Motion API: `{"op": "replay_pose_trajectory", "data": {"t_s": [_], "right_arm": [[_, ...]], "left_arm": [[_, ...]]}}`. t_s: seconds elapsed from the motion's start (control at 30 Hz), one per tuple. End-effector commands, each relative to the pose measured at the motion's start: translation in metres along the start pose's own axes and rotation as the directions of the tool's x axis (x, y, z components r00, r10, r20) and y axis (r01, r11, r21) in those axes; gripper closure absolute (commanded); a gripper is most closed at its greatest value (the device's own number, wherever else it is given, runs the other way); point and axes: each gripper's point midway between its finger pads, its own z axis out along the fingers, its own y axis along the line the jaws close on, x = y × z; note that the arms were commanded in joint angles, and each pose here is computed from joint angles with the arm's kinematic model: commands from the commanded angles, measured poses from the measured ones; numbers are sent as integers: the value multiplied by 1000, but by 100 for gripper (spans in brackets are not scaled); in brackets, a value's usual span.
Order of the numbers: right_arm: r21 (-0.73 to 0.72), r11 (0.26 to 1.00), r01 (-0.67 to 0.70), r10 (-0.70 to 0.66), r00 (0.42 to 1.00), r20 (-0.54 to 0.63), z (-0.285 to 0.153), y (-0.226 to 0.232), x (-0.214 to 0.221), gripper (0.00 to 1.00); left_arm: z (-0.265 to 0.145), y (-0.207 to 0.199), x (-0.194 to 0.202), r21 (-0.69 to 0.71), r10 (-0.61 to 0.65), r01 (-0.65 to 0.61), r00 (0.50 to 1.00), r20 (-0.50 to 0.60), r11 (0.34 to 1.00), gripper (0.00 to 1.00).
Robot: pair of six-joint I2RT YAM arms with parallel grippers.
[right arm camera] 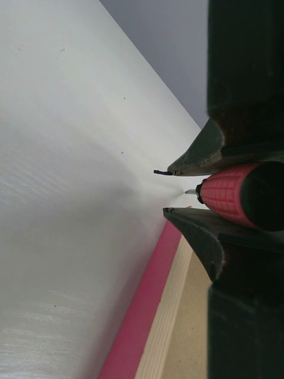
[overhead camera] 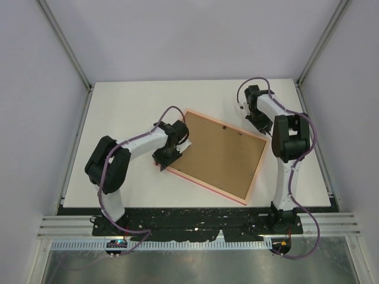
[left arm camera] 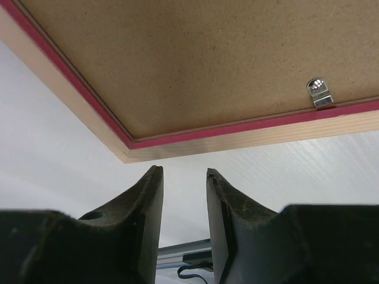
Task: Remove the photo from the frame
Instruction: Adjust the photo frame at the center of the board.
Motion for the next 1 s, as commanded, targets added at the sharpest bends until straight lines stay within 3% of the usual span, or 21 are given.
{"op": "replay_pose_trajectory", "data": {"t_s": [0.0,0.57,0.97], "right_arm": [[38,999,6,-6,1000,-10,3,-10,-2,92],[-73,995,67,-69,997,-32,7,21,25,92],[-169,982,89,-94,995,-22,3,46,44,92]], "left_arm": [[-1,5,-10,-45,24,-23,1000,18,999,62],[4,3,-44,-90,15,-16,1000,-12,996,61],[-10,19,-100,-147,-73,82,995,69,986,59]]}}
